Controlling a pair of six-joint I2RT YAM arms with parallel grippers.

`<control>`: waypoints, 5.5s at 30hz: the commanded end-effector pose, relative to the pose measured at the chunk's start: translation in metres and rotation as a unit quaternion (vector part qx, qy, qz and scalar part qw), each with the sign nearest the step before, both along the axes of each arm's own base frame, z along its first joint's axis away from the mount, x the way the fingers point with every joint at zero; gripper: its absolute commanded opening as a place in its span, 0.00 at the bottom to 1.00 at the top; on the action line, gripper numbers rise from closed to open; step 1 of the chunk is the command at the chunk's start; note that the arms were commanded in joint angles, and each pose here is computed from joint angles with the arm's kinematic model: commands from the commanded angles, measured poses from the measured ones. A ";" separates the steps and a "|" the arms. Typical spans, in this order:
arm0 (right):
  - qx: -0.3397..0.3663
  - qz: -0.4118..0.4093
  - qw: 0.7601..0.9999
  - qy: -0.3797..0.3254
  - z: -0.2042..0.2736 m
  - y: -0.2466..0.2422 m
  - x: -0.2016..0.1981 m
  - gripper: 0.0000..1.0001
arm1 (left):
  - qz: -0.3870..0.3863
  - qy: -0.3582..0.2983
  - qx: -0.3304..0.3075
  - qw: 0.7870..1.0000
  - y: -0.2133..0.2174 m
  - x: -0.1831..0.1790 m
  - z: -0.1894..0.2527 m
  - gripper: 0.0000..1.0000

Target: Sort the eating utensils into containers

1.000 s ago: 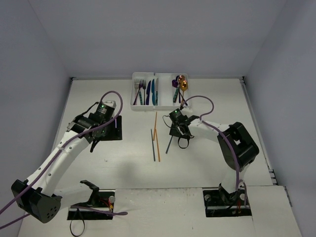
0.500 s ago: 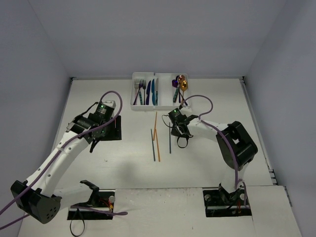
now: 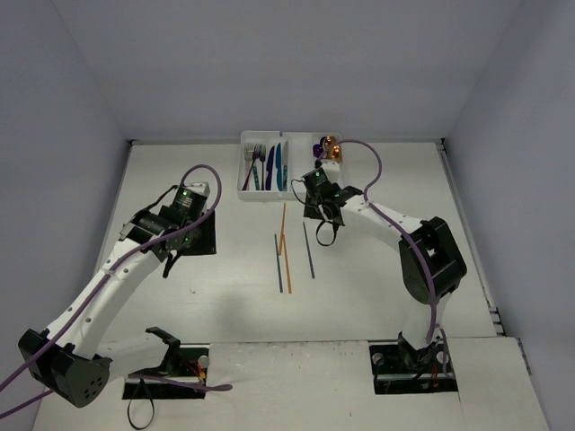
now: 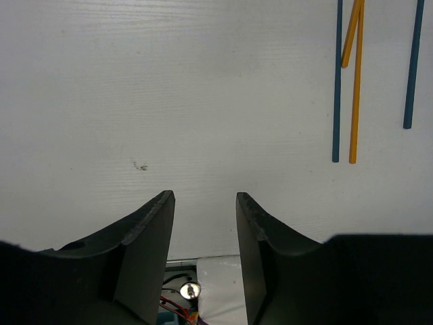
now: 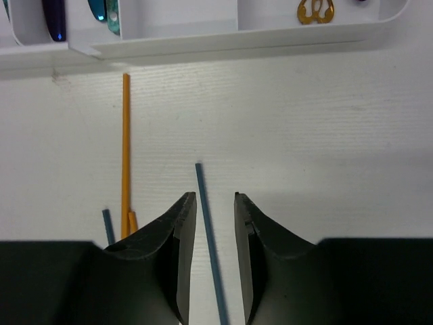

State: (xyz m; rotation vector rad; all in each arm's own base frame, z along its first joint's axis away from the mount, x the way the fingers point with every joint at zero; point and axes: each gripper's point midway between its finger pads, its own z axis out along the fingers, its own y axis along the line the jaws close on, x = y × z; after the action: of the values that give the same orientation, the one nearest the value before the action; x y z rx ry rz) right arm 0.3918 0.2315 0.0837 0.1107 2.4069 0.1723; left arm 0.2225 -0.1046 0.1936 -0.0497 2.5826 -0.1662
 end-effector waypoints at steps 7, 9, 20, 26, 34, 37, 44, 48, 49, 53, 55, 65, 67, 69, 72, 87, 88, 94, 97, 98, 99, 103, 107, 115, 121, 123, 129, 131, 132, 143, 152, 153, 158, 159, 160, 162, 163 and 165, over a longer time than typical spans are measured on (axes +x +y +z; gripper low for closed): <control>-0.016 0.067 0.995 0.066 -0.036 0.010 -0.053 0.45 | 0.014 -0.024 -0.002 1.000 0.003 0.009 0.009 0.38; -0.020 0.074 0.994 0.075 -0.043 0.010 -0.062 0.46 | 0.014 -0.024 -0.001 1.000 0.002 0.010 0.008 0.38; -0.038 0.068 0.991 0.110 -0.071 0.009 -0.078 0.43 | 0.007 -0.026 0.001 1.000 0.002 0.010 0.011 0.38; -0.058 0.046 0.989 0.129 -0.090 -0.004 -0.085 0.31 | 0.006 -0.026 0.000 1.000 0.002 0.010 0.011 0.38; -0.072 0.050 0.988 0.124 -0.090 -0.003 -0.078 0.00 | 0.004 -0.025 0.003 1.000 0.002 0.010 0.010 0.38; -0.070 0.064 0.991 0.089 -0.067 0.006 -0.058 0.00 | 0.004 -0.026 0.003 1.000 0.003 0.010 0.010 0.38; -0.049 0.070 0.996 -0.008 0.010 0.016 0.004 0.00 | 0.008 -0.023 0.006 1.000 0.005 0.008 0.007 0.31; -0.042 0.062 0.996 -0.053 0.045 0.013 0.048 0.00 | 0.011 -0.020 0.008 1.000 0.006 0.008 0.005 0.31; -0.040 0.059 0.996 -0.060 0.050 0.012 0.059 0.00 | 0.012 -0.019 0.008 1.000 0.006 0.007 0.004 0.31; -0.049 0.048 0.994 -0.090 0.064 0.007 0.103 0.00 | 0.015 -0.013 0.009 1.000 0.005 0.007 0.000 0.30; -0.048 0.040 0.992 -0.107 0.071 0.006 0.128 0.00 | 0.015 -0.010 0.007 1.000 0.005 0.007 -0.001 0.30; -0.015 0.026 0.985 -0.171 0.067 0.024 0.230 0.00 | 0.024 0.001 -0.016 1.000 0.001 -0.003 -0.006 0.30; -0.009 0.027 0.983 -0.181 0.060 0.028 0.244 0.00 | 0.026 0.001 -0.021 0.999 0.000 -0.005 -0.006 0.30; -0.004 0.029 0.982 -0.187 0.053 0.032 0.252 0.08 | 0.026 0.004 -0.026 0.999 0.000 -0.008 -0.007 0.30; 0.002 0.027 0.981 -0.193 0.051 0.030 0.258 0.30 | 0.025 0.005 -0.033 0.999 -0.001 -0.011 -0.008 0.30; -0.081 -0.007 0.973 -0.215 0.163 -0.055 0.154 0.48 | -0.012 0.029 -0.041 0.999 -0.062 0.010 -0.016 0.67; -0.084 -0.010 0.974 -0.212 0.166 -0.064 0.143 0.48 | -0.014 0.032 -0.038 0.999 -0.070 0.011 -0.019 0.68; -0.073 -0.049 0.977 -0.192 0.164 -0.119 0.065 0.50 | -0.016 0.052 -0.023 0.998 -0.110 0.015 -0.048 0.68; -0.063 -0.056 0.979 -0.188 0.158 -0.138 0.018 0.54 | -0.009 0.053 -0.024 0.998 -0.123 0.019 -0.062 0.67; -0.062 -0.059 0.979 -0.187 0.157 -0.144 0.006 0.55 | -0.004 0.054 -0.023 0.998 -0.125 0.020 -0.068 0.67; -0.057 -0.066 0.976 -0.200 0.166 -0.149 -0.004 0.56 | 0.000 0.055 -0.023 0.998 -0.127 0.022 -0.073 0.67; -0.059 -0.078 0.977 -0.188 0.156 -0.167 -0.039 0.58 | 0.012 0.054 -0.029 0.998 -0.135 0.026 -0.084 0.65; -0.051 -0.088 0.976 -0.193 0.158 -0.177 -0.062 0.59 | 0.019 0.052 -0.035 0.998 -0.146 0.032 -0.094 0.60; -0.038 -0.092 0.973 -0.206 0.165 -0.182 -0.079 0.59 | 0.017 0.070 -0.013 0.997 -0.163 0.036 -0.120 0.50; -0.038 -0.100 0.972 -0.209 0.165 -0.186 -0.083 0.59 | 0.015 0.072 -0.011 0.997 -0.172 0.037 -0.131 0.43; -0.041 -0.099 0.972 -0.208 0.163 -0.186 -0.083 0.59 | 0.013 0.073 -0.010 0.997 -0.176 0.037 -0.132 0.42; -0.043 -0.093 0.974 -0.201 0.158 -0.185 -0.084 0.59 | 0.010 0.070 -0.016 0.997 -0.185 0.037 -0.131 0.41; -0.043 -0.093 0.974 -0.200 0.157 -0.186 -0.085 0.59 | 0.011 0.071 -0.014 0.997 -0.185 0.037 -0.132 0.41; -0.044 -0.092 0.975 -0.199 0.156 -0.186 -0.085 0.59 | 0.012 0.074 -0.011 0.997 -0.185 0.037 -0.135 0.41; -0.045 -0.091 0.975 -0.197 0.154 -0.186 -0.088 0.59 | 0.024 0.094 0.013 0.995 -0.176 0.031 -0.159 0.29; -0.044 -0.092 0.975 -0.198 0.154 -0.187 -0.090 0.59 | 0.024 0.112 0.029 0.993 -0.167 0.020 -0.172 0.00; -0.044 -0.091 0.975 -0.198 0.155 -0.187 -0.090 0.59 | 0.022 0.111 0.025 0.993 -0.167 0.020 -0.169 0.00; -0.045 -0.093 0.974 -0.201 0.157 -0.189 -0.092 0.59 | 0.018 0.084 0.022 0.996 -0.151 0.016 -0.133 0.00; -0.045 -0.095 0.974 -0.203 0.158 -0.189 -0.093 0.59 | 0.018 0.072 0.022 0.997 -0.146 0.017 -0.121 0.00; -0.045 -0.096 0.973 -0.204 0.159 -0.190 -0.093 0.60 | 0.017 0.060 0.021 0.998 -0.142 0.019 -0.111 0.00; -0.045 -0.096 0.973 -0.204 0.159 -0.191 -0.094 0.59 | 0.015 0.034 0.009 0.999 -0.139 0.026 -0.091 0.00; -0.046 -0.096 0.973 -0.205 0.160 -0.191 -0.095 0.60 | 0.011 0.010 0.000 1.000 -0.139 0.034 -0.074 0.00; -0.047 -0.097 0.973 -0.206 0.160 -0.192 -0.096 0.59 | -0.001 -0.034 -0.013 0.999 -0.141 0.050 -0.045 0.00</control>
State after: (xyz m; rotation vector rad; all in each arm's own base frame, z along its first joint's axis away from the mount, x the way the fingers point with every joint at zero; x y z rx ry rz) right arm 0.2951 0.0485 0.2314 0.2030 2.0231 0.0128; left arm 0.2367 -0.2482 0.0703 -0.0791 2.7377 -0.1056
